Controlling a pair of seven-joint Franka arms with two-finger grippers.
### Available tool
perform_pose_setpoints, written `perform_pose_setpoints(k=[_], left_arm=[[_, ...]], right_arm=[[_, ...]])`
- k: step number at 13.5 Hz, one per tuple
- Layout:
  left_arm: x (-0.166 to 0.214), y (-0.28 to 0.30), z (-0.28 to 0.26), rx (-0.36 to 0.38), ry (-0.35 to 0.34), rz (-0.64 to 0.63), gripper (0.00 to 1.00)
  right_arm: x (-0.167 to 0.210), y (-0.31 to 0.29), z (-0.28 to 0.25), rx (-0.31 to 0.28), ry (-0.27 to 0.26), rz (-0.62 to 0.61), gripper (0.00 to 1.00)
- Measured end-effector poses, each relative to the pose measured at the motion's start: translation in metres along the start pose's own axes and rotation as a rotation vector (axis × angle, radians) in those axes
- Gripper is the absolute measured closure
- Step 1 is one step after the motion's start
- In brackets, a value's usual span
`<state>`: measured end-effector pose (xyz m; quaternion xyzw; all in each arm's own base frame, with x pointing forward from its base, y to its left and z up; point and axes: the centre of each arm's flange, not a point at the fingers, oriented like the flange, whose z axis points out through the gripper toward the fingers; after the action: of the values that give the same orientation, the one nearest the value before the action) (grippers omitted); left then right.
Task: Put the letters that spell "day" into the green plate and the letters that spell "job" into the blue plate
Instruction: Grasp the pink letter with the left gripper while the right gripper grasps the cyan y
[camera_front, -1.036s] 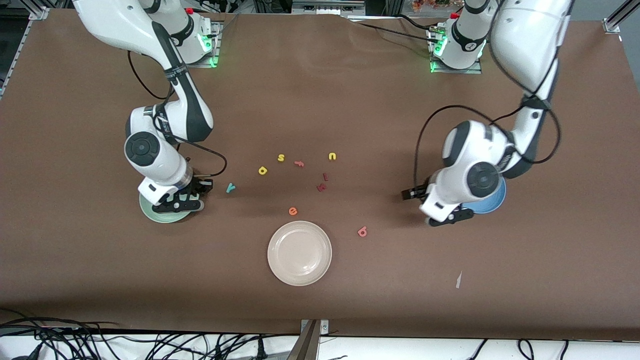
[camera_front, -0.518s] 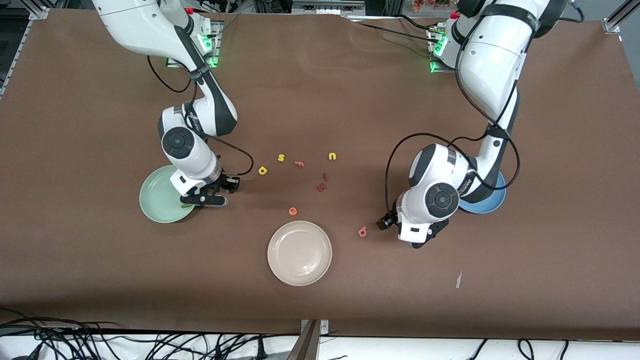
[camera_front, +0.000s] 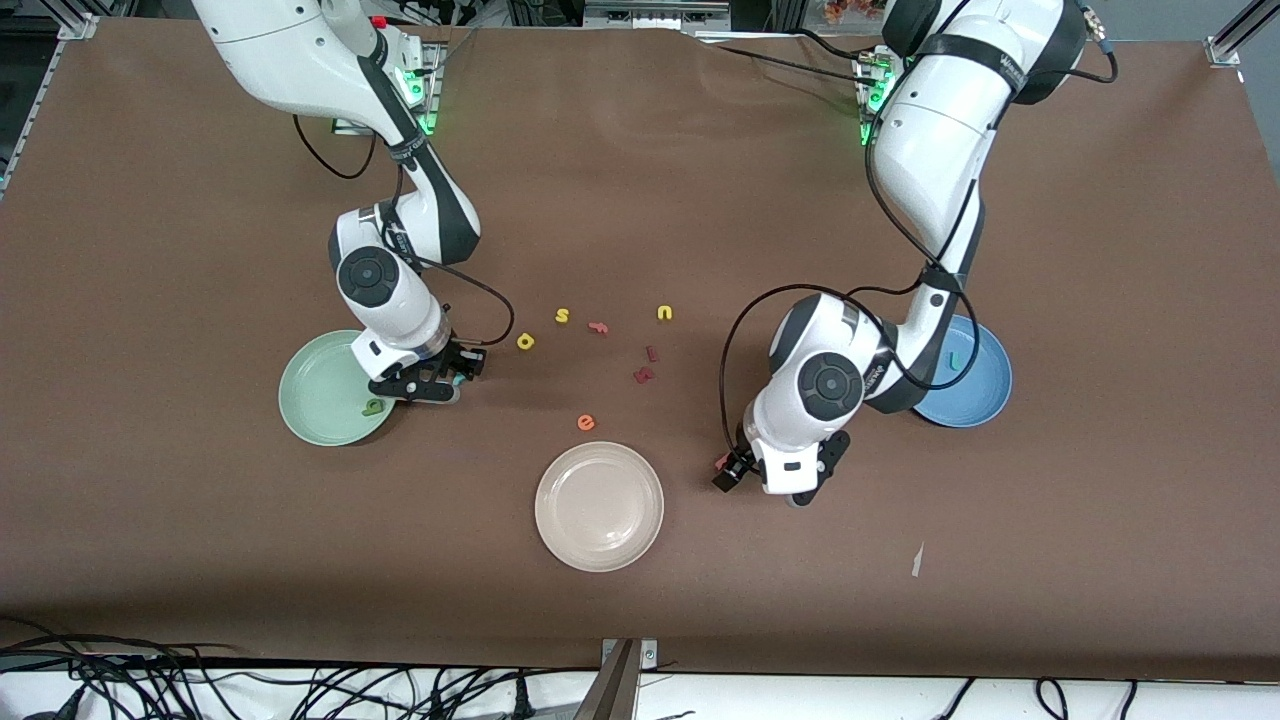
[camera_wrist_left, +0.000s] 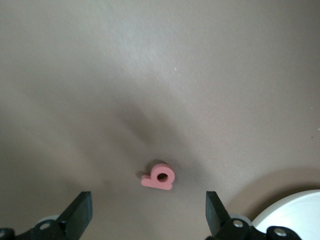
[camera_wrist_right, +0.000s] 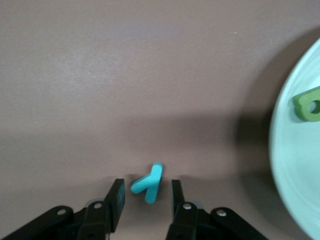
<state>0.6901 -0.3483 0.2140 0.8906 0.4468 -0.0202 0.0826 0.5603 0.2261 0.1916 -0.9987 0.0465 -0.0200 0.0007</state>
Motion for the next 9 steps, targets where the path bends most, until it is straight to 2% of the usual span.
perform_pose_setpoints(k=[9], left_arm=[[-0.006, -0.006, 0.04, 0.016, 0.048, 0.004, 0.01]], right_arm=[[0.0, 0.0, 0.01, 0.004, 0.012, 0.001, 0.54]])
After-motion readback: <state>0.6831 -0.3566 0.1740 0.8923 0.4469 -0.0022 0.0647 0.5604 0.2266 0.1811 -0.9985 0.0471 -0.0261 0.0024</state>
